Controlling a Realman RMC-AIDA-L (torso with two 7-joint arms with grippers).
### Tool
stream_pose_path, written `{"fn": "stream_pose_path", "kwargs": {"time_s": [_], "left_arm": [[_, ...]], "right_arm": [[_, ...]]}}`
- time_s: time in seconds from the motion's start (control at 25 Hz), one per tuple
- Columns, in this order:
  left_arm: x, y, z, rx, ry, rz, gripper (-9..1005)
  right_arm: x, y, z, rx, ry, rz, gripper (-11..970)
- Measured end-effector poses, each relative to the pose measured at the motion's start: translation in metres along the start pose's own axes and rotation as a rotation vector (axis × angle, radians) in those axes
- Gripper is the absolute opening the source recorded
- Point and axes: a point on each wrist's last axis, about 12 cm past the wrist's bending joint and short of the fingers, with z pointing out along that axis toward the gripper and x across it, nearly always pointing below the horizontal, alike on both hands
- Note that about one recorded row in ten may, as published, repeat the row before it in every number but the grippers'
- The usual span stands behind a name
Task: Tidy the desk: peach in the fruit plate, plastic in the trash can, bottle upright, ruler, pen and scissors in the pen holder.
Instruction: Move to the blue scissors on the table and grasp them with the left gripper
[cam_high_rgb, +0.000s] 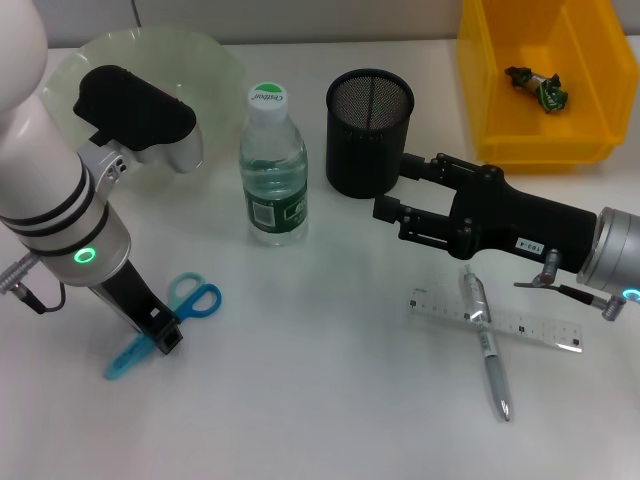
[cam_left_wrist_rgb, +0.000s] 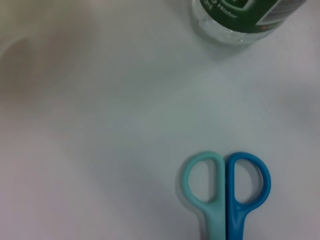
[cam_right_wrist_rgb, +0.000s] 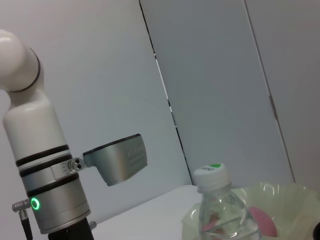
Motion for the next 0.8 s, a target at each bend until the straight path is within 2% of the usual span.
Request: {"fn": "stream_pose_path", "kwargs": {"time_s": [0.64,0.76,0.8], "left_arm": [[-0.0013,-0.0021,0.0011,-0.006,0.006,0.017,354],[-0.0014,-0.0028,0.0015,-0.007,0.008,0.023,254],[-0.0014,-0.003,0.0016,-0.008,0.009,0.025,248]], "right_arm": [[-0.001,-0.001,0.0011,0.002,0.001,-0.003,740],[-0.0013,-0.0012,0.0011,0.004,-0.003,-0.002,740],[-0.0013,-0.0012,0.001,0.004,-0.003,-0.002,740]]}}
